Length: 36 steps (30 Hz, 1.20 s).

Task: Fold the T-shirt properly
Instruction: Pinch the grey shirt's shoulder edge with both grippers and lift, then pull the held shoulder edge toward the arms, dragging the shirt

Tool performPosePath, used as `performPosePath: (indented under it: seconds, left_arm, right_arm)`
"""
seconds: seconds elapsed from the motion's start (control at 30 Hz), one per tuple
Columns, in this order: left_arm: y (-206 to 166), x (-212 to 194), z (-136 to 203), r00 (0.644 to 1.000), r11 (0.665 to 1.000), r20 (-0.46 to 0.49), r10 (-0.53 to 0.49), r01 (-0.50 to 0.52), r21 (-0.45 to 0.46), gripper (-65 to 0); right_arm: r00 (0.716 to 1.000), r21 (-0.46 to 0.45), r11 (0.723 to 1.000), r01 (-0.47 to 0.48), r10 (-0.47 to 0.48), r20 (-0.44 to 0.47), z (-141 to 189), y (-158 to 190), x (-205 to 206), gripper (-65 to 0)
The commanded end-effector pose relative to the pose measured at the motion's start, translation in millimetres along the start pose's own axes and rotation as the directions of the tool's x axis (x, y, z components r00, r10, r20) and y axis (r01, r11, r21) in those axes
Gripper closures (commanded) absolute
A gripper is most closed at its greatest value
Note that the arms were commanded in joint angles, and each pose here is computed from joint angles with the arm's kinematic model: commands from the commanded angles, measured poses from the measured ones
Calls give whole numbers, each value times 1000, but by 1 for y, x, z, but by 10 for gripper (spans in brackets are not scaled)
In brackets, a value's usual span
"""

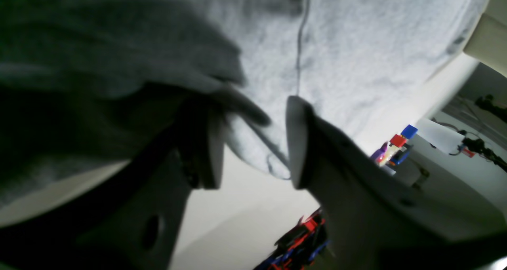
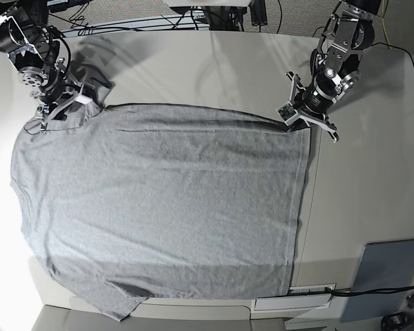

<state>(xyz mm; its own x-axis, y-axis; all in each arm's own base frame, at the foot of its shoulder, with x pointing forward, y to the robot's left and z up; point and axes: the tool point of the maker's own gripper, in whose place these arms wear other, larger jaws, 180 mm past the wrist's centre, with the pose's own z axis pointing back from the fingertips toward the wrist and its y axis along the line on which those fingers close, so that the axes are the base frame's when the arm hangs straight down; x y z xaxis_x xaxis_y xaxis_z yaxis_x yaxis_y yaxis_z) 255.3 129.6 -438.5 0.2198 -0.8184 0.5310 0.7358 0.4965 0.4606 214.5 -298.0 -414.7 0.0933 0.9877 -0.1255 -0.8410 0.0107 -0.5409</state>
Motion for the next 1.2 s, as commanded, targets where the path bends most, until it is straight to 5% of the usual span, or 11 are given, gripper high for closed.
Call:
performPosePath:
  seconds: [0.0,0.23,0.37,0.6,1.17]
  left_arm:
    - [-28,-22,2,996,994,-89,-19,9,-105,0]
    - [-28,-21,2,996,994,-87,-17,8,-105,0]
    - [-32,-24,3,995,992,-98,32,-43,-118,0]
    - [-42,-37,22,986,990,-145,80,-95,-104,0]
    - [-81,-65,101,952,946,-215,218,-260,-193,0]
  right_arm:
    - [1000,82,997,-12,10,23,1,17,3,-217]
    - [999,134,991,6,-1,-36,2,26,-7,0]
    - [994,6,998,68,-67,-89,2,3,-18,0]
    - [995,-69,996,50,-56,-89,25,-7,-20,0]
    - [999,-97,995,11,-15,-40,75,46,0,0]
